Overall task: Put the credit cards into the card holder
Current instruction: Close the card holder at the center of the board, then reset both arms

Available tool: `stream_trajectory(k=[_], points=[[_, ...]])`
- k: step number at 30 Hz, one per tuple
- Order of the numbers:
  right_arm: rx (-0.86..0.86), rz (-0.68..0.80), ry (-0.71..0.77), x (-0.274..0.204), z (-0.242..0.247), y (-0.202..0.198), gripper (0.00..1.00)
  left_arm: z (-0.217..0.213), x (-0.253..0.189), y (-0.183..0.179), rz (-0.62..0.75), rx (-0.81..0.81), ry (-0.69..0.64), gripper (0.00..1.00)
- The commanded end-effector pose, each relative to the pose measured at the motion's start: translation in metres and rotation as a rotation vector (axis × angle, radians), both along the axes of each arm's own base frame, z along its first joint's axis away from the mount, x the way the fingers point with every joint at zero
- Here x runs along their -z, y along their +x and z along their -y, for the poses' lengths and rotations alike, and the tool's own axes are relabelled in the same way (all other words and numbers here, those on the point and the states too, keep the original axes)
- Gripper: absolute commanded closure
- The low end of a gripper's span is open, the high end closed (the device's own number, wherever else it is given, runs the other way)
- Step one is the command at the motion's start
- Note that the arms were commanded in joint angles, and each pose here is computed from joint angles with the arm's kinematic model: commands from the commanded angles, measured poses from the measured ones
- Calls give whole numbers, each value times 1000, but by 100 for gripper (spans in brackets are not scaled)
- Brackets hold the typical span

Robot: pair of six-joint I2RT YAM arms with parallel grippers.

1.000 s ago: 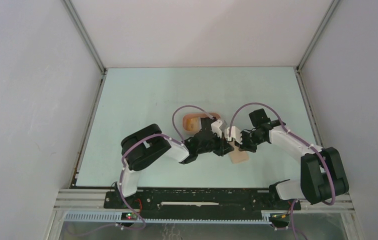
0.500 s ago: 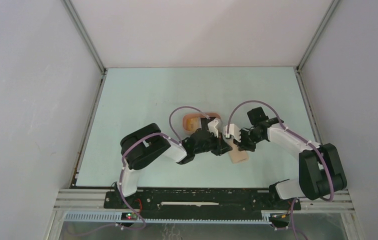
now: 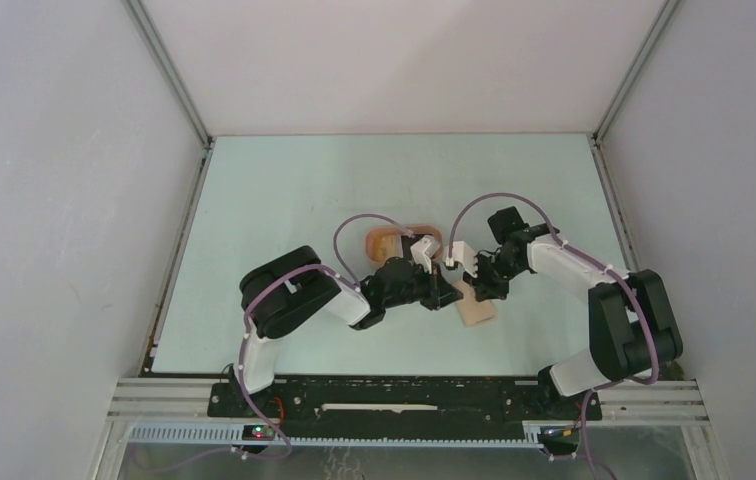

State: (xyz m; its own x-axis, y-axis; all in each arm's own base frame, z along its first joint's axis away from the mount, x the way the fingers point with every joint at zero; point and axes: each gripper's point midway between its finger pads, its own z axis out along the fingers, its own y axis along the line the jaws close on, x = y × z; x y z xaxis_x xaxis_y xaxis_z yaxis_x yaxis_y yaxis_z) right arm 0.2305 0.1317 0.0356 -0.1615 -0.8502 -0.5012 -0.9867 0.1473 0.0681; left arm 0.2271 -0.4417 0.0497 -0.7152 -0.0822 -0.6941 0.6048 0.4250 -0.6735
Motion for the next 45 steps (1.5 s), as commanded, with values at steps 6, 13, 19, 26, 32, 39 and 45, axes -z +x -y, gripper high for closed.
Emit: stream_trajectory(k=[6, 13, 19, 26, 32, 39, 45], points=[[16, -52, -92, 20, 9, -3, 95, -13, -20, 0, 19, -15, -68, 99], [78, 29, 31, -17, -7, 6, 63, -32, -48, -11, 56, -19, -103, 98], [129, 137, 128, -59, -7, 13, 44, -53, -67, -23, 92, -20, -91, 94], [207, 247, 170, -108, 11, 7, 32, -88, -92, -26, 186, -70, 32, 78], [355, 420, 340, -178, 27, -6, 9, -136, -157, -26, 330, -166, 135, 54], [683, 468, 652, -256, 38, -16, 0, -178, -226, -40, 412, -218, 141, 1], [846, 469, 787, -290, 39, -29, 0, -210, -255, -51, 394, -307, 87, 0]])
